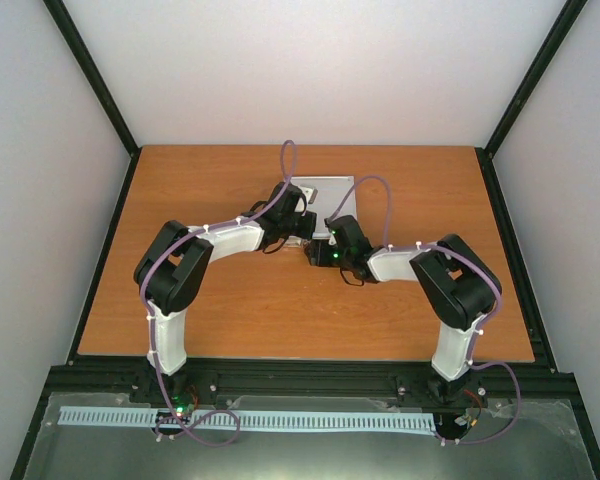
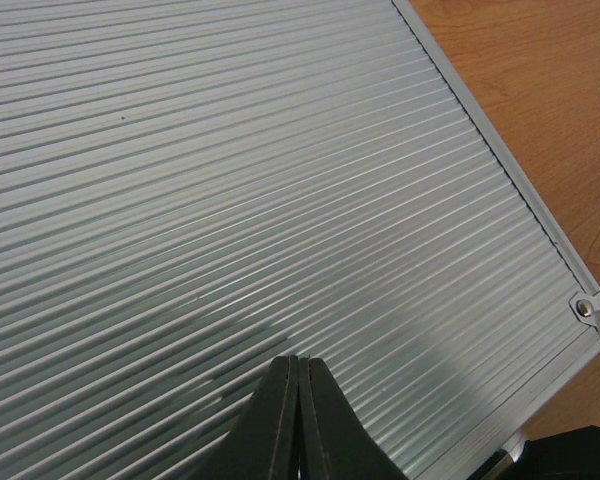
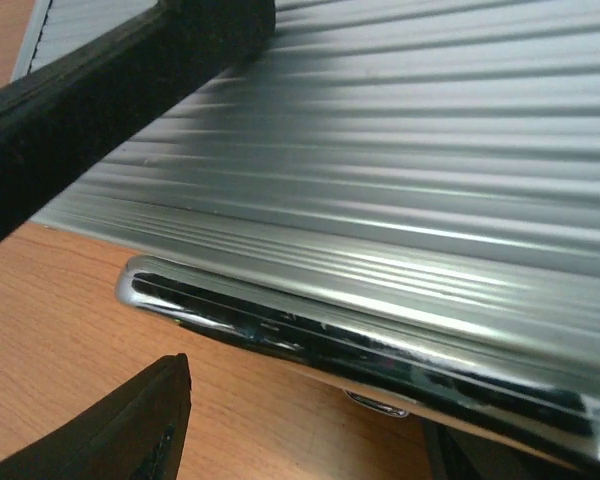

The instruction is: Pack up texas hold em set

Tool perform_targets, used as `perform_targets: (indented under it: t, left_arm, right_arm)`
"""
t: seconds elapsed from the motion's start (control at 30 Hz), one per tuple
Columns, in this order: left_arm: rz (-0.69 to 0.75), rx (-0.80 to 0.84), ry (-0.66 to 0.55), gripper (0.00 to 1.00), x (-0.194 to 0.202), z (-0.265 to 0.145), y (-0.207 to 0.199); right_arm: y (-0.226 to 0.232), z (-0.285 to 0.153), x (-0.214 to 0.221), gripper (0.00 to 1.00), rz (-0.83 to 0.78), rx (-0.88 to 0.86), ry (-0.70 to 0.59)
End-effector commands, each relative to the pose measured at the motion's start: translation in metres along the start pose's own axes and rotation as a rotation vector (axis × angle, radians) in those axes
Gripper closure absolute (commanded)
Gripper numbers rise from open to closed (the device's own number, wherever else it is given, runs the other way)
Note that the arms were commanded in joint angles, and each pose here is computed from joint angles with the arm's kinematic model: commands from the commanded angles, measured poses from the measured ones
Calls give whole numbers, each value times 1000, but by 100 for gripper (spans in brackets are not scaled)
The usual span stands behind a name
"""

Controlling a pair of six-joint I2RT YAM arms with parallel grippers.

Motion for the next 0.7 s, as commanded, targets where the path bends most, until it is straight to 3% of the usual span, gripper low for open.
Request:
perform_targets:
  t: [0.0, 0.67]
  left_arm:
    - [-19, -262, 402, 99, 111, 7, 69]
    - [-23, -262, 410, 99, 115, 10, 71]
  right_arm:
    - [0, 5, 2, 36, 0, -24, 9]
    - [9, -21, -31, 35, 28, -47, -119]
Point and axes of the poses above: each gripper's point midway between its finger pads, its own z axis out along the fingers, its own y axis along the line the jaws close on, x = y × z, the point moved 4 cm from there along -z, back along the fingers, and after that the axes turned 15 degrees about -z, right-handed, at the moved point
